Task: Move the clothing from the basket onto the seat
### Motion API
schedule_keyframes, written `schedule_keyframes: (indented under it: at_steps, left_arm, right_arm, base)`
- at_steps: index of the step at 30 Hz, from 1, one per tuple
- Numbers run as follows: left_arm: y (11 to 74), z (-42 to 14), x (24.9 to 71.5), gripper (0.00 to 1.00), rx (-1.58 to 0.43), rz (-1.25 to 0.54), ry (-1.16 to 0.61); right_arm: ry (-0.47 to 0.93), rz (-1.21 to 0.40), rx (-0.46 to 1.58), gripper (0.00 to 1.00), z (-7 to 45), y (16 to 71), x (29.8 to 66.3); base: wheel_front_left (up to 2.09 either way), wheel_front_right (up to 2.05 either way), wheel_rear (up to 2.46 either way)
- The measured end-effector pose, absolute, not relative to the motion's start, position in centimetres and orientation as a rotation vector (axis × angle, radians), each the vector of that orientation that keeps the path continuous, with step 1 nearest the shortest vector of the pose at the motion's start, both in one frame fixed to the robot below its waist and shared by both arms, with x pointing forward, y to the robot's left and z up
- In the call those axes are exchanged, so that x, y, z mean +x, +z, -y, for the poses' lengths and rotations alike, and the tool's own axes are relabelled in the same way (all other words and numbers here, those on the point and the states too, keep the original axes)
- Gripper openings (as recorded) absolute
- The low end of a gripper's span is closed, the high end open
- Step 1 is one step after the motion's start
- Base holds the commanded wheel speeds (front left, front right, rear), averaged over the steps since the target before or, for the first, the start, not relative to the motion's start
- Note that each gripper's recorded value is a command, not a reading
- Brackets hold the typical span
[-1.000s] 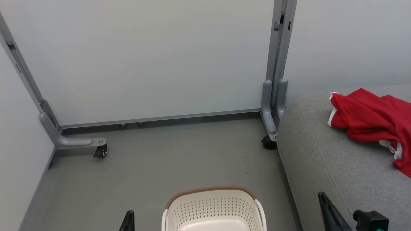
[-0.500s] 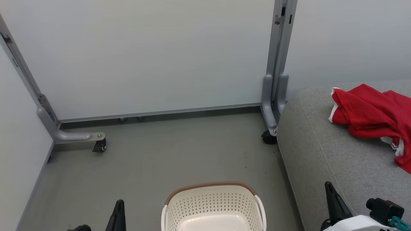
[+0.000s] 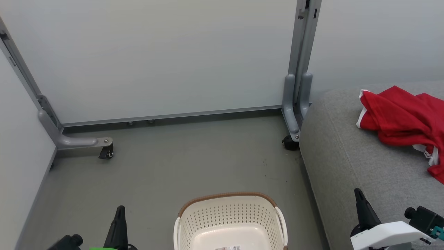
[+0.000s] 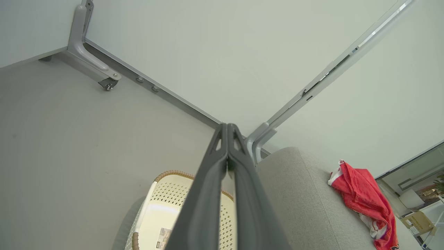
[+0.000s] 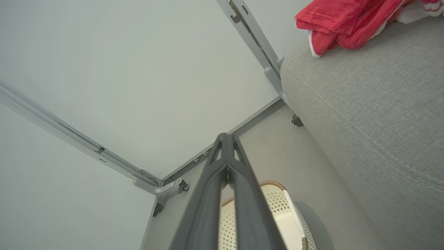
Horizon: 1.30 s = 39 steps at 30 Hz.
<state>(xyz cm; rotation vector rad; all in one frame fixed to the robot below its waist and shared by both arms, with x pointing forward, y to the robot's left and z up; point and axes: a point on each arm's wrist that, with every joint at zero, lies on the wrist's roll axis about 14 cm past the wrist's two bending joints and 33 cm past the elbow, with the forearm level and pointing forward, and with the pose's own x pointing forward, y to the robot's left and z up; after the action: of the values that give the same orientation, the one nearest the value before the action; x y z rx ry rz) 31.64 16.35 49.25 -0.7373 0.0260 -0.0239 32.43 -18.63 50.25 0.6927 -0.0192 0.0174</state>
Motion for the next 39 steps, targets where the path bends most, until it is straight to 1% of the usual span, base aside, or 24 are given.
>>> schedule_keyframes:
  at_steps: [39]
  left_arm:
    - [49.9, -18.4, 35.2, 0.00, -1.179, -0.038, 0.011]
  right_arm:
    - [-0.010, -0.001, 1.160, 0.00, 19.5, 50.6, 35.7]
  base:
    - [0.00, 0.00, 0.00]
